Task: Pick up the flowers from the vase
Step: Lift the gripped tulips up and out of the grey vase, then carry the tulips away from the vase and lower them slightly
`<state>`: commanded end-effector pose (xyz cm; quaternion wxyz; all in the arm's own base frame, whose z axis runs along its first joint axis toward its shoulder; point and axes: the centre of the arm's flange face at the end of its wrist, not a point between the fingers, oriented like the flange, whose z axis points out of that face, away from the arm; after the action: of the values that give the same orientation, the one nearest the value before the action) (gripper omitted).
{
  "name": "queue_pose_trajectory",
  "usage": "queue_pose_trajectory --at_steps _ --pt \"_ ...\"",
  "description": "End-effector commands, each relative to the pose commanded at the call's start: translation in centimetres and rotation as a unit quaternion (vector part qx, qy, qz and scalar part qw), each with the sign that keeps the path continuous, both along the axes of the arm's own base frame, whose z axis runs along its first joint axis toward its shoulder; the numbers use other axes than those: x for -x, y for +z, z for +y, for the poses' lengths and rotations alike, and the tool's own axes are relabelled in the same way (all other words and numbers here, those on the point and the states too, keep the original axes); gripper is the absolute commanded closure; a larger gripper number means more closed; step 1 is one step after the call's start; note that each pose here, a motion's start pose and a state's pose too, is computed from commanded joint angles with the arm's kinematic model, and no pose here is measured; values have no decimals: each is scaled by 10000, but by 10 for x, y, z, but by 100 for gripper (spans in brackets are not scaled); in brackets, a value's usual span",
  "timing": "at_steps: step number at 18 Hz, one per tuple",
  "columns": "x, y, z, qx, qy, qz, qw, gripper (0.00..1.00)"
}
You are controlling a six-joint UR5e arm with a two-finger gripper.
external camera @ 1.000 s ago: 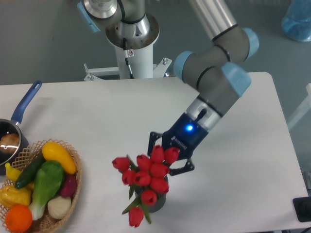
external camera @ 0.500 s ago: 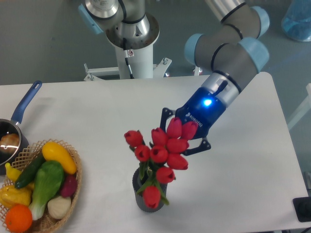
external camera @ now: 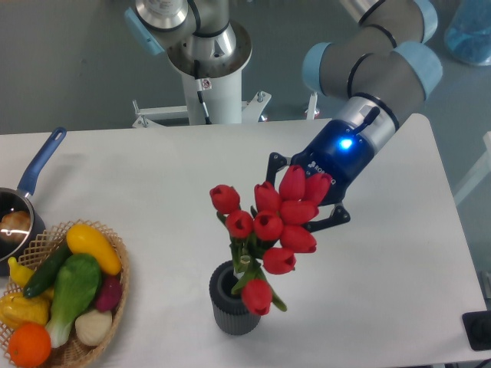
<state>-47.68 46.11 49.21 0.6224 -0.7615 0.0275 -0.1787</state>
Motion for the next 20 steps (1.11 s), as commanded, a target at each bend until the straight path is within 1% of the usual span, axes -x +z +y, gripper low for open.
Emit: queue_pose_trajectory --at_steps 2,6,9,12,14,16,17,18,19,20 --pt "0 12 -2 34 57 -164 9998 99" --pt "3 13 -5 27 85 -168 9998 99" --pt "11 15 -15 -51 131 -201 9997 99" --pt "21 27 -35 -303 161 -234 9991 100" --pt "33 27 -50 -283 323 -196 9989 100" --pt "39 21 -52 -171 431 -145 9988 100" --pt "42 17 -52 21 570 41 9984 100" --pt "46 12 -53 278 741 434 9959 100" --pt "50 5 -56 589 910 847 9905 100" --pt "52 -4 -57 915 1048 1120 9839 100"
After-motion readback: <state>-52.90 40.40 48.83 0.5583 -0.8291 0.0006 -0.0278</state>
